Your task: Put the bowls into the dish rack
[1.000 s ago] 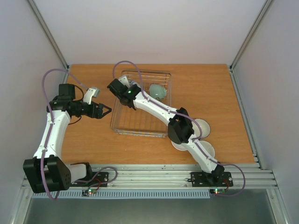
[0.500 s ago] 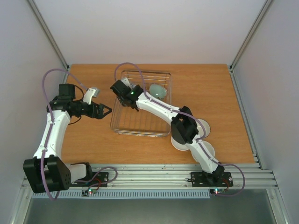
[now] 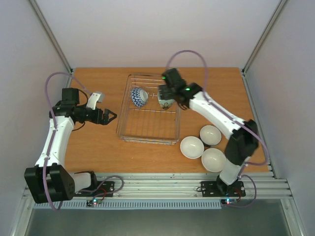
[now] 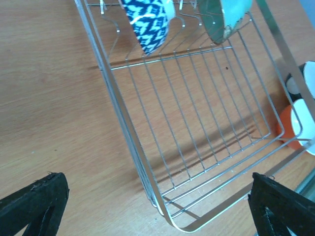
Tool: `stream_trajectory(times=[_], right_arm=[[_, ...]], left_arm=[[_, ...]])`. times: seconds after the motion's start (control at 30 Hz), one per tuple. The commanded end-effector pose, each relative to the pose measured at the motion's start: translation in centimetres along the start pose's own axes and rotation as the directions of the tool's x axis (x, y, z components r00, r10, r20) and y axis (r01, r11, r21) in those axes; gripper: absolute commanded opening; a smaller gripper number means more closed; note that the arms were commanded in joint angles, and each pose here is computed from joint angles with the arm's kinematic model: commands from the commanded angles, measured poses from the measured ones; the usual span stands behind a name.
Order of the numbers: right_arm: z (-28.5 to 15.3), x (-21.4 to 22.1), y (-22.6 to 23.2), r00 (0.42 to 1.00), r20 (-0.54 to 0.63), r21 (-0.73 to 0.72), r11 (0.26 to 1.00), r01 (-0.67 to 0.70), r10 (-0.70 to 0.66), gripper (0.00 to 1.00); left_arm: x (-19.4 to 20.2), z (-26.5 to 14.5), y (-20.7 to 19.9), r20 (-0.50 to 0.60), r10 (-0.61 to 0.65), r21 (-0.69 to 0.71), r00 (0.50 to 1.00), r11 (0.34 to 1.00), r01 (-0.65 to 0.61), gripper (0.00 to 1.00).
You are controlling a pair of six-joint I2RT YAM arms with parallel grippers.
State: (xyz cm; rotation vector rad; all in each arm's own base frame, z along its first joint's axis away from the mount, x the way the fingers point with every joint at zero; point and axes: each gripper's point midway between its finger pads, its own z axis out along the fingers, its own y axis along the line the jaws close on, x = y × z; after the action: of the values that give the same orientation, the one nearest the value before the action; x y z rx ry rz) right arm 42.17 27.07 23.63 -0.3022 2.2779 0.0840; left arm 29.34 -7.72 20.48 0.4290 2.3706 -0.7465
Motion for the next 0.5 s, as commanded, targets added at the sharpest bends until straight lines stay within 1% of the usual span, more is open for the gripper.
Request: stream_trajectory(times=[0.0,0.07,0.2,0.33,0.47], right_arm=[[-1.6,3.8,-6.6,0.989,-0.058,0.134,0.983,-0.127,0.135,0.88],[-2.6,6.2,-8.6,0.987,-0.091,0.219,0.969,-0.110,0.132,0.88],[-4.0,12.0,-11.6,0.974,-0.156,0.314,0.943,-0.111,0.167,0.86],[-5.0,17.1,-13.2,0.941,-0.198,0.328,0.923,-0.201,0.275,0.82],[-5.7,20.6,-14.4,0.919,-0.250,0.384,0.903,-0.194,0.304,0.79]], left_arm=[[-2.0,-0.4,1.7,0.035,0.014,-0.097,0.999,0.995,-0.011,0.99],[-2.8,-0.6,1.7,0.047,0.013,-0.093,0.999,0.996,-0.008,0.99],[-3.3,-0.6,1.4,0.057,0.005,-0.072,0.998,0.997,-0.001,0.99],[-2.7,-0.3,1.4,0.045,-0.005,-0.063,0.999,0.998,0.008,0.99],[-2.4,-0.3,1.1,0.042,-0.007,-0.050,0.999,0.999,0.009,0.99]])
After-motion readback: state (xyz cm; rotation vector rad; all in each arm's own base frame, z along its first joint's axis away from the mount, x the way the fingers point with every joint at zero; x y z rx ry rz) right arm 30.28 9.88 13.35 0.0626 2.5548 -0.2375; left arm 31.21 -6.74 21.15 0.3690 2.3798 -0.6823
